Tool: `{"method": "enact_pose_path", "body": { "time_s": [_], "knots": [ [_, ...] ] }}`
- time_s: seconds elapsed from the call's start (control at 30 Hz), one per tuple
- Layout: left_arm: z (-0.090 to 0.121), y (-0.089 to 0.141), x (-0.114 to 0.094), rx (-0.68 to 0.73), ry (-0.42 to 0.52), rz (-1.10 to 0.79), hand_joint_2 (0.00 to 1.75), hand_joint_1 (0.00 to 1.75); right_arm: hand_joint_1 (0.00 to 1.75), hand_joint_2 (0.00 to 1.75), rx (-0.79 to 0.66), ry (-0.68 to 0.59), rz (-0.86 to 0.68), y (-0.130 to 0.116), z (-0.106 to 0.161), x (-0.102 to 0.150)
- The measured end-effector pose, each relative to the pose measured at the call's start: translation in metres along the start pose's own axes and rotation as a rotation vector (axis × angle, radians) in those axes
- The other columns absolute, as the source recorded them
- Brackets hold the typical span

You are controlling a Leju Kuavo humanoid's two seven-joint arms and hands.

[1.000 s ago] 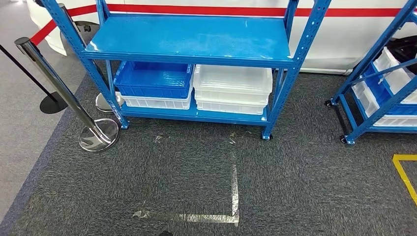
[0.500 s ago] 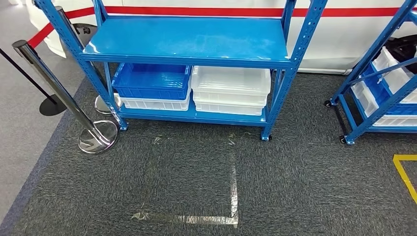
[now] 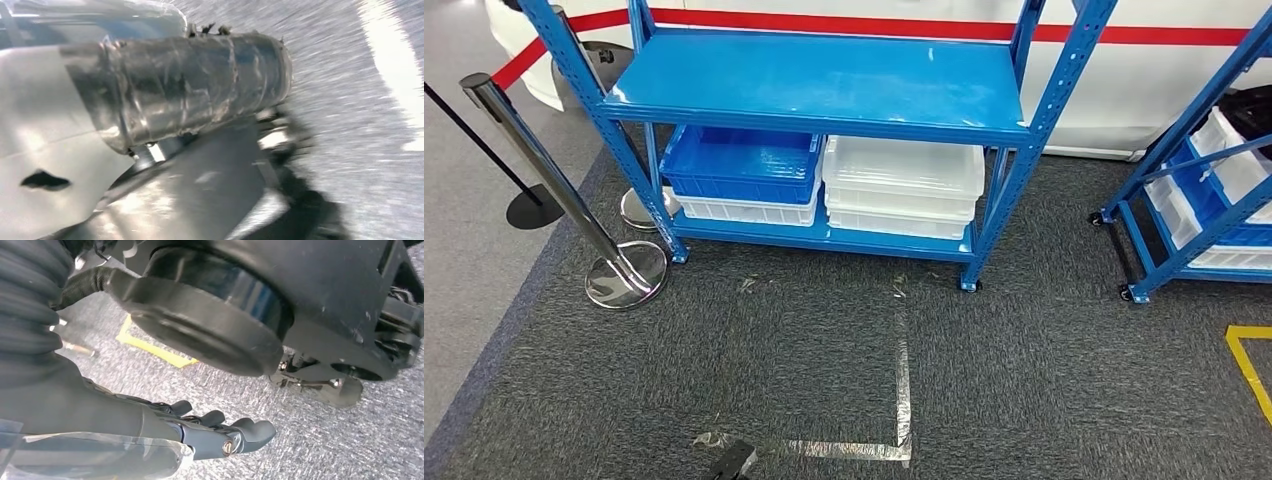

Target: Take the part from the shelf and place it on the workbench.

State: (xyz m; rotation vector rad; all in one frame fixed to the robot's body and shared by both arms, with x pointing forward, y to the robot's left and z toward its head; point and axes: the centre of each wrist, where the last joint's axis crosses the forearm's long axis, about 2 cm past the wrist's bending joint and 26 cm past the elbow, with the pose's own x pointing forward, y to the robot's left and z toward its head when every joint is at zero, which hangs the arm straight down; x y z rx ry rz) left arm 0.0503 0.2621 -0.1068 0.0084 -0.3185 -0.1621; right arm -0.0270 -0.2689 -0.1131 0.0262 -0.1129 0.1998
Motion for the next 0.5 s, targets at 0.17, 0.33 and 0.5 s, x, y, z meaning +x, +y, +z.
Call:
{"method": "enact_pose_path", "body": {
  "time_s": [0.17,0.33,0.5],
  "knots": [
    [0.001,0.008,-0.005,-0.01,-0.008,0.019,0.0,0.0,0.0,1.75,-0.001,-0.001,-0.044,-0.005,0.001,-0.006],
    [0.015,0.007,-0.061,-0.024,0.111,0.038,0.0,0.0,0.0,1.75,-0.017,-0.103,-0.069,-0.016,-0.002,0.029],
    [0.032,0.005,-0.112,-0.026,0.237,0.056,0.0,0.0,0.0,1.75,-0.037,-0.252,-0.084,-0.027,0.0,0.084]
  ]
}}
